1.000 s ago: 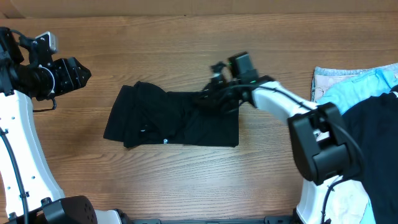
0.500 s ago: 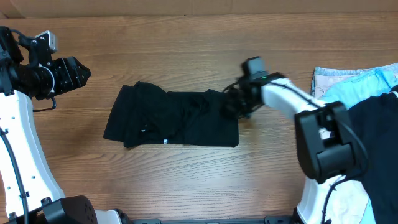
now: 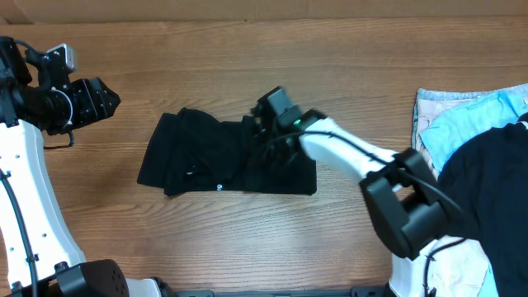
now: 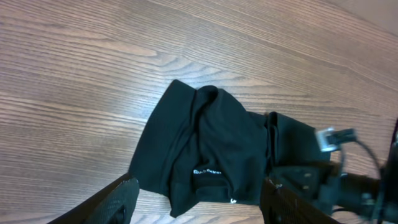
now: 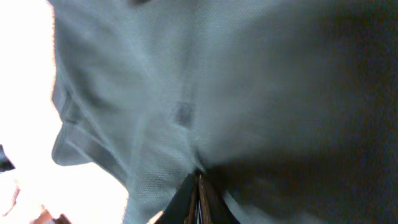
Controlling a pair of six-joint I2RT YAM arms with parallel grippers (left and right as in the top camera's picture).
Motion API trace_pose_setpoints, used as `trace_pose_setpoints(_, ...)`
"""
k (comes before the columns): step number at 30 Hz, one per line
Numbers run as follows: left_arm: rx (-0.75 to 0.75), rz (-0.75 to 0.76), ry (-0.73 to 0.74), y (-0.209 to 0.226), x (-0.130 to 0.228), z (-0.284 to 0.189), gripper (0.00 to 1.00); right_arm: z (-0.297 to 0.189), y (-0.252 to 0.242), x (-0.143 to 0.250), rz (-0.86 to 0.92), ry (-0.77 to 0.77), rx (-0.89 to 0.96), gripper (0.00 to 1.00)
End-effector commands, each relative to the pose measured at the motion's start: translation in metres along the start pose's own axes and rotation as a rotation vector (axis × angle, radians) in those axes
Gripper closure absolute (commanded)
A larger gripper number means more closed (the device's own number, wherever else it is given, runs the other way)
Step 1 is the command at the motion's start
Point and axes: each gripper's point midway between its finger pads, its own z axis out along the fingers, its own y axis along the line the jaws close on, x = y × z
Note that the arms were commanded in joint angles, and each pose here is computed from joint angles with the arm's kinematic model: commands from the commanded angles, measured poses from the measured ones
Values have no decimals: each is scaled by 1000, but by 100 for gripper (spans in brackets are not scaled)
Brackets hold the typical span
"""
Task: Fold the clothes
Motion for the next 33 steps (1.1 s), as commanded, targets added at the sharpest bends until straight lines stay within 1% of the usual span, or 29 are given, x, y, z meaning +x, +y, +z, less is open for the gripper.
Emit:
trace_pose_setpoints(1, -7, 12, 28, 1, 5, 8, 30, -76, 10, -50, -53, -182, -10, 96)
trace_pose_setpoints(4, -6, 6, 40, 1, 8, 10, 27, -98, 2, -51, -10, -181, -33, 95)
trace_pose_setpoints(5, -5, 3, 50, 2, 11, 13, 23, -101, -3, -50, 11, -170, -33, 95)
trace_pose_setpoints(8, -10, 3, 73, 7, 19, 31, 1, -108, -28, -40, 95, -118, 0, 94)
trace_pose_setpoints(10, -19, 7, 87, 14, 28, 52, 0, -114, -44, -34, 151, -87, 25, 86)
trace_pose_setpoints(11, -17, 8, 93, 18, 32, 62, 0, -117, -52, -31, 172, -73, 37, 81)
trace_pose_setpoints(12, -16, 10, 99, 22, 37, 73, 0, -120, -59, -29, 185, -64, 46, 67)
trace_pose_setpoints(14, -8, 3, 119, 29, 49, 93, 0, -127, -71, -25, 184, -46, 50, 51)
trace_pose_setpoints(15, 1, 0, 136, 32, 55, 104, 0, -130, -75, -24, 178, -37, 43, 44)
trace_pose_setpoints(17, 3, -8, 178, 39, 69, 124, 0, -138, -86, -21, 179, -22, 34, 23)
trace_pose_setpoints(18, 9, -5, 204, 41, 76, 133, 0, -142, -91, -20, 183, -17, 33, 15)
trace_pose_setpoints(19, 23, 4, 241, 42, 85, 143, 0, -146, -98, -18, 187, -13, 32, 10)
trace_pose_setpoints(21, 50, 8, 306, 42, 99, 160, 0, -152, -106, -17, 188, -10, 30, 3)
trace_pose_setpoints(23, 78, -7, 366, 41, 112, 179, 0, -156, -113, -16, 193, -10, 33, 0)
trace_pose_setpoints(27, 105, -23, 453, 43, 132, 212, 0, -160, -119, -16, 200, -10, 38, 0)
trace_pose_setpoints(31, 136, 6, 523, 44, 152, 234, 0, -160, -119, -15, 202, -8, 38, 0)
trace_pose_setpoints(33, 180, 26, 546, 38, 160, 241, 0, -159, -119, -15, 202, -7, 38, 0)
